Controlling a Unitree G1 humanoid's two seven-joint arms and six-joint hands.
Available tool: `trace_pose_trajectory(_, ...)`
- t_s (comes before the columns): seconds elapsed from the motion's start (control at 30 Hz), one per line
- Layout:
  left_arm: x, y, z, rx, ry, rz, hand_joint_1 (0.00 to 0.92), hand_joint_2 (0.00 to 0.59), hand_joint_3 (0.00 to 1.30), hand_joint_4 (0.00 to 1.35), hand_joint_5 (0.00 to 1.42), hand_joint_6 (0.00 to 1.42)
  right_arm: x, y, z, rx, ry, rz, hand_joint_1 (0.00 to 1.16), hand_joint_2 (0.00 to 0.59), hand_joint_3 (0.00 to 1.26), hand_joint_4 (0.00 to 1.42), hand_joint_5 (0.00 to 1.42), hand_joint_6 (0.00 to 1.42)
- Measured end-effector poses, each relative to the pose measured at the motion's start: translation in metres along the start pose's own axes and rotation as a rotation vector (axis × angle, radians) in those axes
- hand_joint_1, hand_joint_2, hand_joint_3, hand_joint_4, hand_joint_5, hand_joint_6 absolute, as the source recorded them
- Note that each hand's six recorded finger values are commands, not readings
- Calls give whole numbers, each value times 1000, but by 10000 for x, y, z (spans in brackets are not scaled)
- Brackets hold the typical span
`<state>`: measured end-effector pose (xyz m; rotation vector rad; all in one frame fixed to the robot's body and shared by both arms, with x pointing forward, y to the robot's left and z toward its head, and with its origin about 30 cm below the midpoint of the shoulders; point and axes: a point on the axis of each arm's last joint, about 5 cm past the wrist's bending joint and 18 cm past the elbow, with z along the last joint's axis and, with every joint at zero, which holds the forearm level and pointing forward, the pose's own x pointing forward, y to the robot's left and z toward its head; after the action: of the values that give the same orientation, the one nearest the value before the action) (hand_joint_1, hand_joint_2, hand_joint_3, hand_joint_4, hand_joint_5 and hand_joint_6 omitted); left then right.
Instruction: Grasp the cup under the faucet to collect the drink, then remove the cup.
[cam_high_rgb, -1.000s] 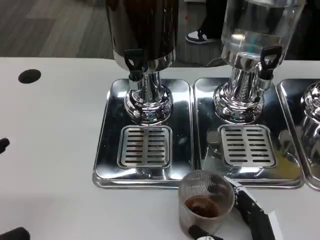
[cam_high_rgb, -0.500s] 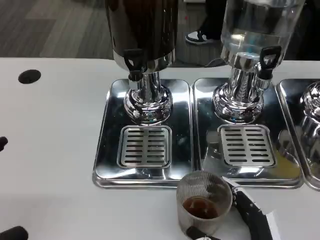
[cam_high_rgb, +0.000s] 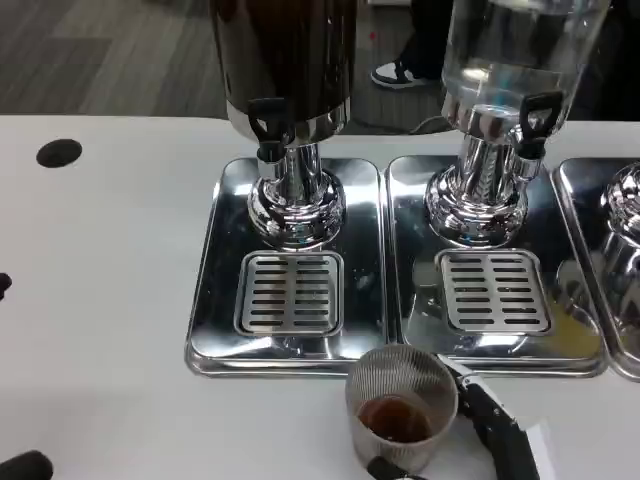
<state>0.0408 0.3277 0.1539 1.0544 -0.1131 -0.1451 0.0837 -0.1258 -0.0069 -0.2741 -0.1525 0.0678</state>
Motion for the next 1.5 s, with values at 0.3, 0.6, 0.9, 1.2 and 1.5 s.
trace_pose_trajectory(0.3,5,0,0,0,-2,0,0,22,0,0,0,0,-7,1,-1,-3,1,9,908,185,251,156,200,244)
trace_pose_trajectory(0.6,11,-13,-5,-6,-2,-2,0,22,0,0,0,0,5,-10,5,-11,-4,15,903,182,179,90,117,187)
trace_pose_trajectory(0.9,17,-20,-24,-11,4,1,0,22,0,0,0,0,33,-26,25,-19,-18,32,900,184,126,54,66,145)
trace_pose_trajectory(1.2,36,-35,-33,-18,1,2,0,24,0,0,0,0,9,-64,53,-19,-27,36,876,180,66,1,44,113)
trace_pose_trajectory(1.5,61,-79,-42,-33,-3,-11,0,24,0,0,0,0,-23,-105,114,-17,-44,42,865,189,53,0,39,89)
